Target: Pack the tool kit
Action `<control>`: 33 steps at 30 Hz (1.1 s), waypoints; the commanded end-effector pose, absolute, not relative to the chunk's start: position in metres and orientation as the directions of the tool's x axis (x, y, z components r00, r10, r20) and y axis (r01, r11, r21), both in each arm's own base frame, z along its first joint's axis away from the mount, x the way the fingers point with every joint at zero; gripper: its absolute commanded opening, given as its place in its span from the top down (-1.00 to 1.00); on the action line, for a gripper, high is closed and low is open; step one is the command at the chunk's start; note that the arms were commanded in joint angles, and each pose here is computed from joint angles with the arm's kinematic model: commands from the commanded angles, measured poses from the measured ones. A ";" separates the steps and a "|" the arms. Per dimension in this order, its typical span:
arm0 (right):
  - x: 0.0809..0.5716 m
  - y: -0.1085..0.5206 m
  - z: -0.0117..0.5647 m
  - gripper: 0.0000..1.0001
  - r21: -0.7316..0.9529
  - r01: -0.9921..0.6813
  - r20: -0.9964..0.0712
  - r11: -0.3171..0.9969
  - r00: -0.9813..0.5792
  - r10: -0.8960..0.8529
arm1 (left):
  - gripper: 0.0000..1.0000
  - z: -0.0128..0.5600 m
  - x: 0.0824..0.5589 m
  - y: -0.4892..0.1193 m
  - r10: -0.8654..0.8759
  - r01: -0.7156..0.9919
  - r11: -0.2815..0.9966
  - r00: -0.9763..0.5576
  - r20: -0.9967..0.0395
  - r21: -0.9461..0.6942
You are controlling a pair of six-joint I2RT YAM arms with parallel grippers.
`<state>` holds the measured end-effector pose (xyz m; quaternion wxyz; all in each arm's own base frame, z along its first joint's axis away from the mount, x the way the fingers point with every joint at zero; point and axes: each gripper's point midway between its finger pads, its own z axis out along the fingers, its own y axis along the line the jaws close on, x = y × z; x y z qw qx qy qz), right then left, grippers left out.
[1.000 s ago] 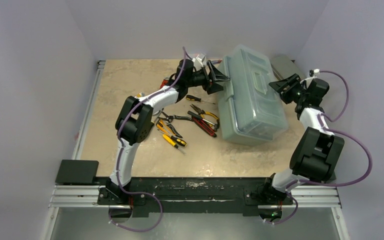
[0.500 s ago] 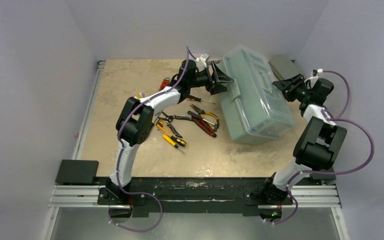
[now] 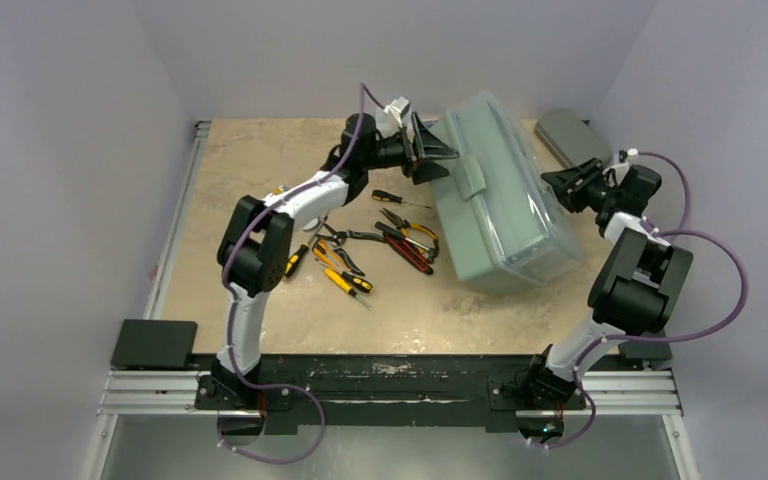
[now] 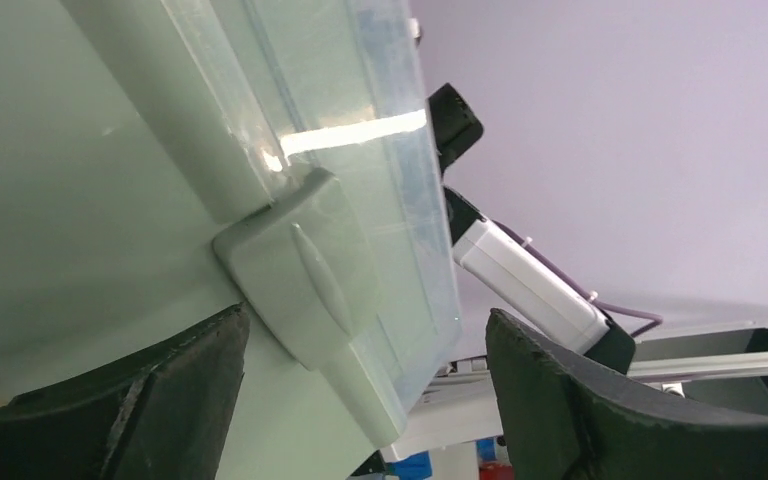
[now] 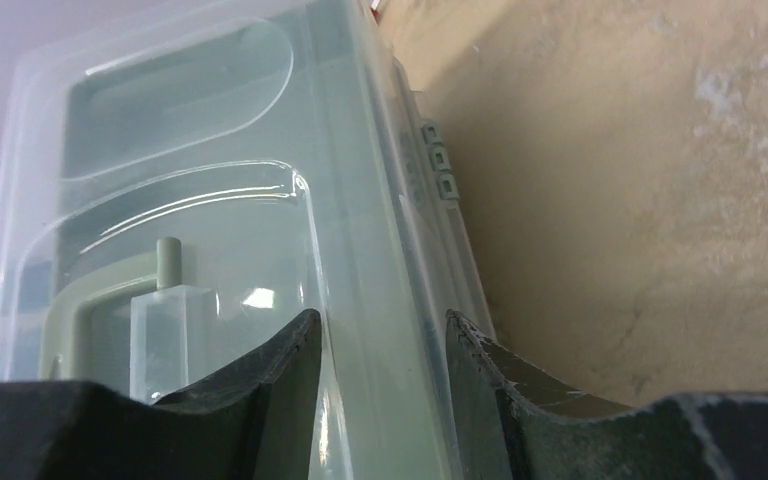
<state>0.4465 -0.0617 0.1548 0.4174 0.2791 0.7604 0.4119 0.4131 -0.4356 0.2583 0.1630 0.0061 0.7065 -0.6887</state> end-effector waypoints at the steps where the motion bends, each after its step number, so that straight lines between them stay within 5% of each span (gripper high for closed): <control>1: 0.413 -0.026 0.106 0.85 0.868 0.206 -0.232 0.451 -0.634 0.738 | -0.75 0.359 0.394 -0.376 -0.241 0.450 0.017 -0.865 -0.440 -0.893; 7: 0.415 -0.029 0.113 0.84 0.859 0.203 -0.262 0.471 -0.615 0.744 | -0.87 0.334 0.382 -0.341 -0.240 0.464 0.256 -0.820 -0.520 -0.848; 13: 0.417 -0.032 0.127 0.80 0.851 0.188 -0.295 0.491 -0.602 0.742 | -0.88 0.278 0.370 -0.330 -0.242 0.366 0.361 -0.851 -0.466 -0.858; 20: 0.413 -0.041 0.153 -0.05 0.803 0.187 -0.381 0.565 -0.568 0.730 | -0.88 0.282 0.351 -0.361 -0.199 0.396 0.320 -0.860 -0.469 -0.861; 33: 0.411 -0.043 0.213 -0.39 0.764 0.107 -0.497 0.636 -0.531 0.686 | -0.70 0.319 0.358 -0.415 -0.198 0.384 0.290 -0.873 -0.447 -0.877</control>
